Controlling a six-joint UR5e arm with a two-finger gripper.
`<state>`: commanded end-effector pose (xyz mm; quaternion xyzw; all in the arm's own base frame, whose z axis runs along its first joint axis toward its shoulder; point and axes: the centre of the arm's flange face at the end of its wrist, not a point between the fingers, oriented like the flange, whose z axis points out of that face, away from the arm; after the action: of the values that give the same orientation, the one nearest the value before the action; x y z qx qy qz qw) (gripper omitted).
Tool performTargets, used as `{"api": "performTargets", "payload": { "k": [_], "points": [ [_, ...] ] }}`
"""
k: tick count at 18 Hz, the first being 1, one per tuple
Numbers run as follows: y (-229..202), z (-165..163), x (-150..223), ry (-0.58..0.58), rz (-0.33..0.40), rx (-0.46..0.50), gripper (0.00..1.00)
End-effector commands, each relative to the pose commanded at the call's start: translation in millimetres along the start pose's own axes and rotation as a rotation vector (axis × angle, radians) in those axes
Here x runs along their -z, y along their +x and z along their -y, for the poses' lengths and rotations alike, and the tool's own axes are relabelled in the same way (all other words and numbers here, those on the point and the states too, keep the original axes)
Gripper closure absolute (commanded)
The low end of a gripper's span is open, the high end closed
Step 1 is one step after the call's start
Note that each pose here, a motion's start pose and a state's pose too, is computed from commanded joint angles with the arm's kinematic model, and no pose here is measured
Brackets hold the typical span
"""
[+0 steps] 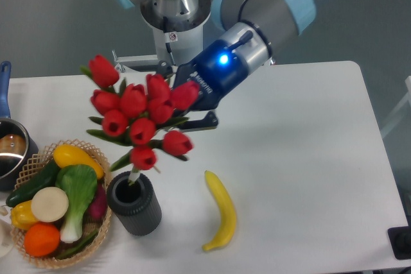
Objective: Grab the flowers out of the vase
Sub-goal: 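Lift the tulip bunch up out of the black vase, then carry the held tulips away from the vase over the table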
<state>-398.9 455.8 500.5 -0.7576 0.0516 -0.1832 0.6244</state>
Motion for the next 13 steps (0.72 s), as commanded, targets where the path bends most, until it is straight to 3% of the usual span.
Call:
{"api": "performTargets", "payload": {
  "k": [6, 7, 9, 13],
  "points": [
    [-34.0, -10.6, 51.7, -0.024, 0.13, -0.069, 1.0],
    [-40.6, -17.5, 53.1, -0.054, 0.154, -0.119, 1.0],
    [-55.6, -33.6, 66.6, -0.186, 0.271, -0.171, 1.0],
    [-69.4, -44.9, 75.7, -0.353, 0.406, -0.175, 1.0]
  ]
}}
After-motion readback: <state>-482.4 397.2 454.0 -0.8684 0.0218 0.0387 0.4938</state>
